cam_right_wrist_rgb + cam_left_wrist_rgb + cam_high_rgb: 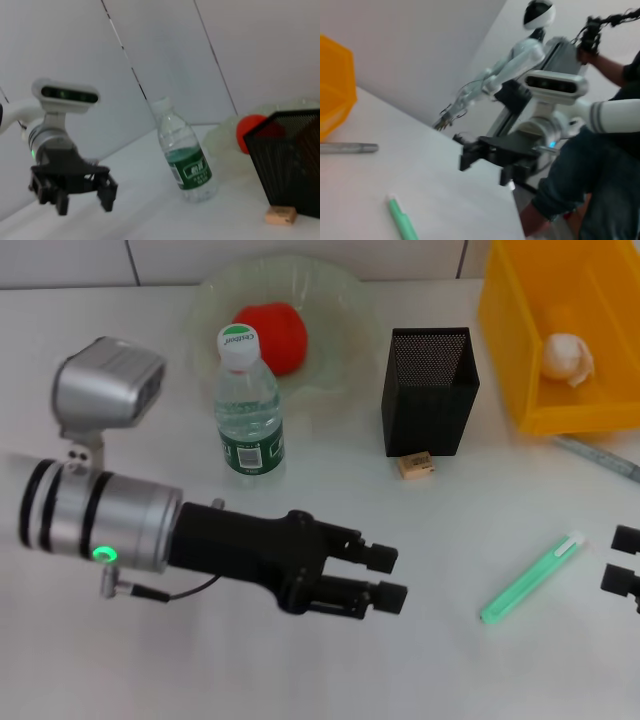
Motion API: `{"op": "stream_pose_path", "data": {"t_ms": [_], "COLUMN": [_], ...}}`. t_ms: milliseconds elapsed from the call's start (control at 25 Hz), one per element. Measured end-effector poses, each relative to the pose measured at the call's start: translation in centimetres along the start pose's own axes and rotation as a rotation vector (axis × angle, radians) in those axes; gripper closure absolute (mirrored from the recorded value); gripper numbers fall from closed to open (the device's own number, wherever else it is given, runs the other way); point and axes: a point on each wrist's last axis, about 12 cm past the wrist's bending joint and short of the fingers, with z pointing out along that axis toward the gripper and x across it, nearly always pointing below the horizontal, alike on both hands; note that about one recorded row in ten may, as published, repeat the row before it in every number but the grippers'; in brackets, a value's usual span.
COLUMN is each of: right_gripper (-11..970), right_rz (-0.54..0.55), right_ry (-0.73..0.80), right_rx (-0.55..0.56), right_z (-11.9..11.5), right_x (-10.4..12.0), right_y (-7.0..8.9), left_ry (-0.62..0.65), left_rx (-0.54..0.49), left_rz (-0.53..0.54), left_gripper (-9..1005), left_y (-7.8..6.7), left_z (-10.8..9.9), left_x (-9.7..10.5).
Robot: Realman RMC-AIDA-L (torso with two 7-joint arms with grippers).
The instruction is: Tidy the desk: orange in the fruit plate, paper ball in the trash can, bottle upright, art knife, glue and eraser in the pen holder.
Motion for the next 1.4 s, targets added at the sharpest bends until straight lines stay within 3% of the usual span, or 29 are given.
{"op": "stream_pose_path", "data": {"t_ms": [280, 560, 880, 1160, 1400], "right_gripper": [327, 328, 329, 329, 330], "right_rz": [0.029, 0.039, 0.033, 0.041, 0.027], "right_ry": [0.046, 0.074, 0.069, 0.094, 0.13], "right_rx": [0.07, 0.104, 0.151, 0.154, 0.14], "right_z": [-1.7, -2.8, -3.8, -3.8, -3.4], "right_x": [0.9, 0.6, 0.2, -0.3, -1.9], "right_y": [-0.2, -0.6, -0.9, -1.4, -2.0], "left_ry": [0.051, 0.161, 0.183, 0.2, 0.116], "left_rx": [-0.048, -0.082, -0.226, -0.189, -0.021], "left_rz": [-0.002, -0.043, -0.022, 0.056, 0.115], "left_gripper": [459, 458, 459, 459, 459], "left_y": [1.7, 2.8, 4.6, 4.3, 2.2], "left_z": [2.1, 5.2, 6.6, 7.0, 5.4], "left_x": [-3.0, -7.3, -8.7, -8.6, -8.0]}}
